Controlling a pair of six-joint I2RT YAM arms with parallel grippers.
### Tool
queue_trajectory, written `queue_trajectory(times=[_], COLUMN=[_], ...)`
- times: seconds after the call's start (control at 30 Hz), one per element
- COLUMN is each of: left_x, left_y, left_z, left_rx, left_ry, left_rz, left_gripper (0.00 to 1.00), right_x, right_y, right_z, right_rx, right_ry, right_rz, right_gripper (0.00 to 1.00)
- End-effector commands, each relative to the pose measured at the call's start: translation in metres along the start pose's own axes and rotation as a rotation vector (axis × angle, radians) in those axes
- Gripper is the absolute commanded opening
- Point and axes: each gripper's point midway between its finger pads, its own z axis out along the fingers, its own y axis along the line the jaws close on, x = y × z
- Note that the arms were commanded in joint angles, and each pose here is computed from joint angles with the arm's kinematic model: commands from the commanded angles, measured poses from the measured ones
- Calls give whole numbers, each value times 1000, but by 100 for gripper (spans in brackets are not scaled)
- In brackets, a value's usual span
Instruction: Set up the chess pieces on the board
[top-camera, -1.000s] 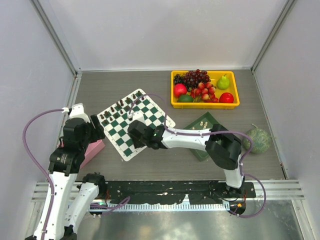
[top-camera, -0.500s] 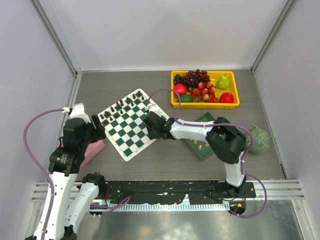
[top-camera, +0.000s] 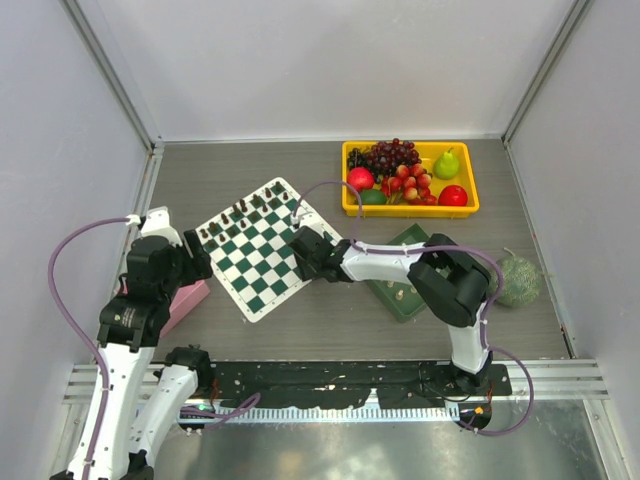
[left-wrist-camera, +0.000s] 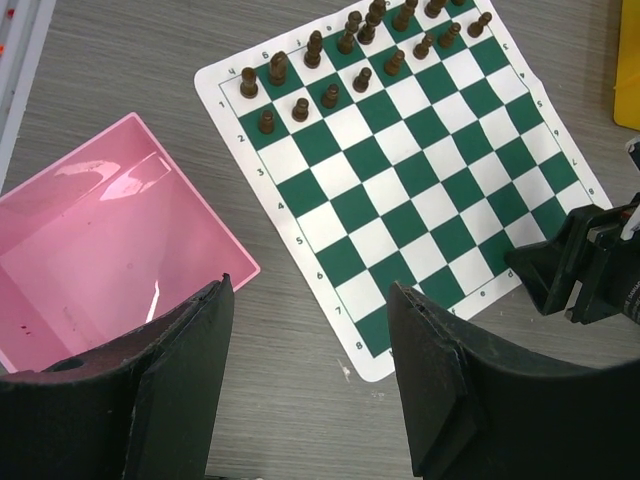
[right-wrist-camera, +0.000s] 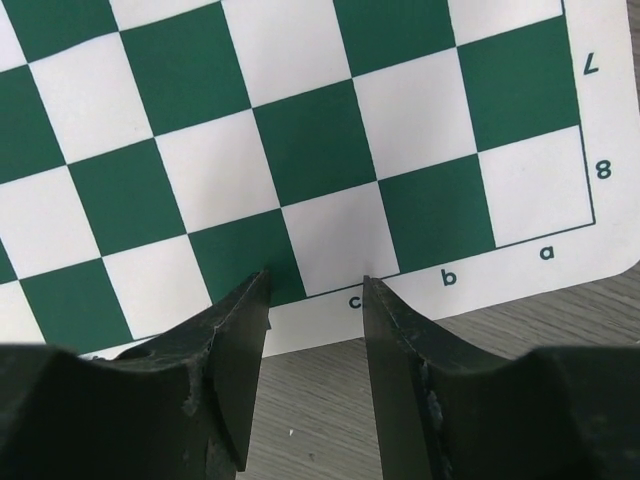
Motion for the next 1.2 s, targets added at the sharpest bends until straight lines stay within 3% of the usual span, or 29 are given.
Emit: queue_trajectory(times=[0.0,0.67,0.83,1.0,1.17], left_x=[-4,5,9,12,17], left_y=[-4,-5,-5,-5,7], left_z=[3,6,6,2,1], left_rx=[23,38,45,57,2], left_ry=[-20,-4,3,6,10], left_rz=[5,11,27,38,48], left_gripper=[68,69,80,100,100], right_x=[22,72,81,80,61], right_y=[-6,6,7,8,15], right_z=[-9,-38,-42,-45,-54], right_rx=[-7,-26,-37,-44,-75], right_ry=[42,75,82,80,49], right_rz=[7,10,13,9,-37], right_gripper=[48,48,48,48,51])
